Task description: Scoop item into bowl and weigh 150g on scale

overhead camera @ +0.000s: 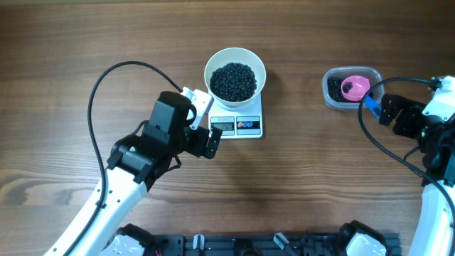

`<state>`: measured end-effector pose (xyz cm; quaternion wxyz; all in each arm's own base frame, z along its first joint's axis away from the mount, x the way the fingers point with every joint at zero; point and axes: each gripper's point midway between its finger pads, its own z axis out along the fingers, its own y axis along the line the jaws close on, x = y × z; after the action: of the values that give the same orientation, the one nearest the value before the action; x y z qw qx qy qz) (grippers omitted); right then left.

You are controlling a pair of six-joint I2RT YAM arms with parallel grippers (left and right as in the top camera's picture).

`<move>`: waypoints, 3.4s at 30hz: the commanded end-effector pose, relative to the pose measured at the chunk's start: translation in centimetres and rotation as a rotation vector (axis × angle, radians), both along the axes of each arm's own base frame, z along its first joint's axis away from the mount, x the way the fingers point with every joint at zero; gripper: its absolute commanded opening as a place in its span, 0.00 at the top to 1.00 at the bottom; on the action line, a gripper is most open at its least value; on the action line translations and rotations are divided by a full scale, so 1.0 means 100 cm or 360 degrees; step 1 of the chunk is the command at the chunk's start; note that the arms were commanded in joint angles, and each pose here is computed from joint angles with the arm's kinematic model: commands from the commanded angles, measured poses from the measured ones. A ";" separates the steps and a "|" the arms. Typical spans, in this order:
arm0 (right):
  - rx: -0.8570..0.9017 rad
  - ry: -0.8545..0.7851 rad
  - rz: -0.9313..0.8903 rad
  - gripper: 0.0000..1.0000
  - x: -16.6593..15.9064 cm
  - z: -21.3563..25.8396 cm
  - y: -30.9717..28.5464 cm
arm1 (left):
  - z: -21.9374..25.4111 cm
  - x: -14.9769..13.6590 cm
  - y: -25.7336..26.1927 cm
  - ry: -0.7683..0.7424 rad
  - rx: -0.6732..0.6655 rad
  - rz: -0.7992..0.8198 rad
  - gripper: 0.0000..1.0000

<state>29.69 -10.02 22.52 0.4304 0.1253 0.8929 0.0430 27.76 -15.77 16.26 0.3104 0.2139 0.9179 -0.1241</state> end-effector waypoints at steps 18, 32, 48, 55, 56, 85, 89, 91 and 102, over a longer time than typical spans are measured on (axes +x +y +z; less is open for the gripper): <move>-0.0426 -0.0379 0.0462 0.00 -0.071 0.056 0.110 | 0.003 -0.001 -0.002 -0.0022 -0.0006 -0.0036 0.00; -0.0411 -0.0947 0.0576 0.00 -0.070 0.019 0.143 | 0.003 -0.001 -0.002 -0.0022 -0.0006 -0.0036 0.00; -0.0444 -0.1029 0.0532 0.00 -0.068 -0.019 0.137 | 0.003 -0.001 -0.002 -0.0022 -0.0006 -0.0036 0.00; -0.0472 -0.1037 0.0455 0.00 -0.061 -0.030 0.125 | 0.003 -0.001 -0.002 -0.0022 -0.0006 -0.0036 0.00; -0.0474 -0.1033 0.0446 0.00 -0.060 -0.031 0.124 | 0.003 -0.001 -0.002 -0.0022 -0.0006 -0.0036 0.00; -0.0558 -0.1055 0.0224 0.00 -0.051 -0.050 0.090 | 0.003 -0.001 -0.002 -0.0022 -0.0006 -0.0036 0.00; -0.0567 -0.1049 0.0192 0.00 -0.051 -0.050 0.085 | 0.003 -0.001 -0.002 -0.0022 -0.0006 -0.0036 0.00; -0.0568 -0.1048 0.0193 0.00 -0.051 -0.050 0.085 | 0.003 -0.001 -0.002 -0.0022 -0.0006 -0.0036 0.00; -0.0437 -0.1062 0.0169 0.00 -0.051 -0.050 0.087 | 0.003 -0.001 -0.002 -0.0022 -0.0006 -0.0036 0.00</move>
<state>24.69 -1.28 17.32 0.7035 -0.0135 0.7100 -0.0292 27.75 -15.76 16.26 0.3102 0.2139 0.9180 -0.1241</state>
